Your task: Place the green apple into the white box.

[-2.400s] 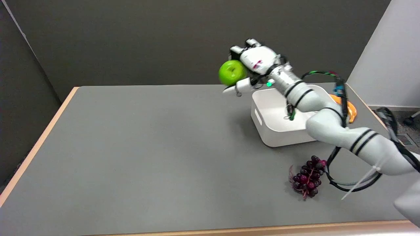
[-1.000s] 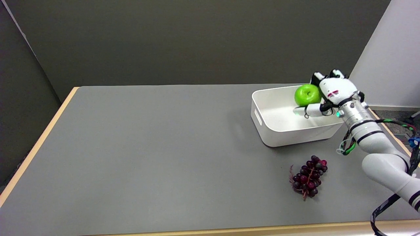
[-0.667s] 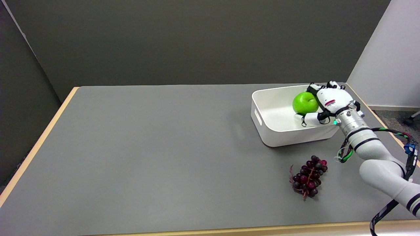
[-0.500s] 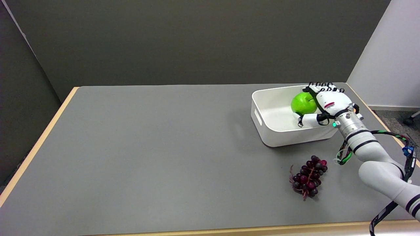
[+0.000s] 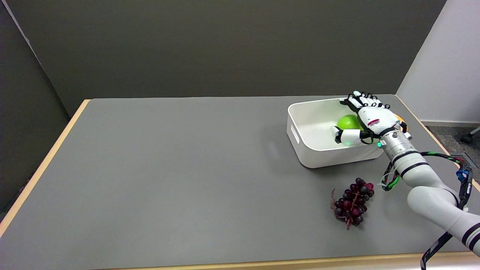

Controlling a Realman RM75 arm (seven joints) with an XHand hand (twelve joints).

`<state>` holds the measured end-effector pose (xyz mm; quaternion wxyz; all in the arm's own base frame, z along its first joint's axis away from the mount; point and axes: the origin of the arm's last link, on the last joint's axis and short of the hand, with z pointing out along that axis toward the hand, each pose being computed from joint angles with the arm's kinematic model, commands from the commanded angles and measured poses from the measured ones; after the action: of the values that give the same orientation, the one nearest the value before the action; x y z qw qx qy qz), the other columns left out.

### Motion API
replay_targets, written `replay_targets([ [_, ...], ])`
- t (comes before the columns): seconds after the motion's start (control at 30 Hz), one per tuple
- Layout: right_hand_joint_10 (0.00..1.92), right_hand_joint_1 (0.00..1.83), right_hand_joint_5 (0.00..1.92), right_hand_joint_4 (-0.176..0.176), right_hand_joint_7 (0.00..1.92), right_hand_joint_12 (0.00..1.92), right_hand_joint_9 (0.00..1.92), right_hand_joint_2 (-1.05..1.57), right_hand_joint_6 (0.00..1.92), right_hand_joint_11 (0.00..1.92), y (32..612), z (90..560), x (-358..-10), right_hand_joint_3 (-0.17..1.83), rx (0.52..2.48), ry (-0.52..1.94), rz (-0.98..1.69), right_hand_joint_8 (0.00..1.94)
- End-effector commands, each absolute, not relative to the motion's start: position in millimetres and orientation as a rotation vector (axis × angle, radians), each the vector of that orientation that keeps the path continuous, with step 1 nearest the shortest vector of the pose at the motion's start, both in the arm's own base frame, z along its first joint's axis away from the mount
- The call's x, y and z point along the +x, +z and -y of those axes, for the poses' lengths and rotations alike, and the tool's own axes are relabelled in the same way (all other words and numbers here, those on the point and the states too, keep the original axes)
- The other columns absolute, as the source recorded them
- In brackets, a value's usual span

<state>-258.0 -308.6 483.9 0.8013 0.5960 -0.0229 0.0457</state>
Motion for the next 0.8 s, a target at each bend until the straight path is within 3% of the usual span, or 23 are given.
replay_targets([
  [0.03, 0.03, 0.25, 0.05, 0.129, 0.0, 0.76, 0.0, 0.55, 0.34, 0.0, 464, 313, -225, 0.93, 1.355, 0.289, 0.026, 0.0],
  [0.23, 0.0, 0.28, 0.02, 0.116, 0.0, 0.51, 0.0, 0.53, 0.17, 0.0, 447, 304, -197, 0.9, 1.406, 0.383, -0.077, 0.0],
  [0.5, 0.0, 0.28, 0.0, 0.081, 0.0, 0.02, 0.0, 0.53, 0.0, 0.0, 437, 267, -172, 0.88, 1.43, 0.542, -0.196, 0.0],
  [0.6, 0.0, 0.28, 0.0, 0.075, 0.0, 0.0, 0.0, 0.58, 0.0, 0.0, 436, 249, -168, 0.75, 1.423, 0.602, -0.234, 0.0],
  [0.8, 0.0, 0.25, 0.0, 0.068, 0.0, 0.0, 0.0, 0.59, 0.0, 0.0, 429, 218, -171, 0.79, 1.399, 0.672, -0.323, 0.0],
])
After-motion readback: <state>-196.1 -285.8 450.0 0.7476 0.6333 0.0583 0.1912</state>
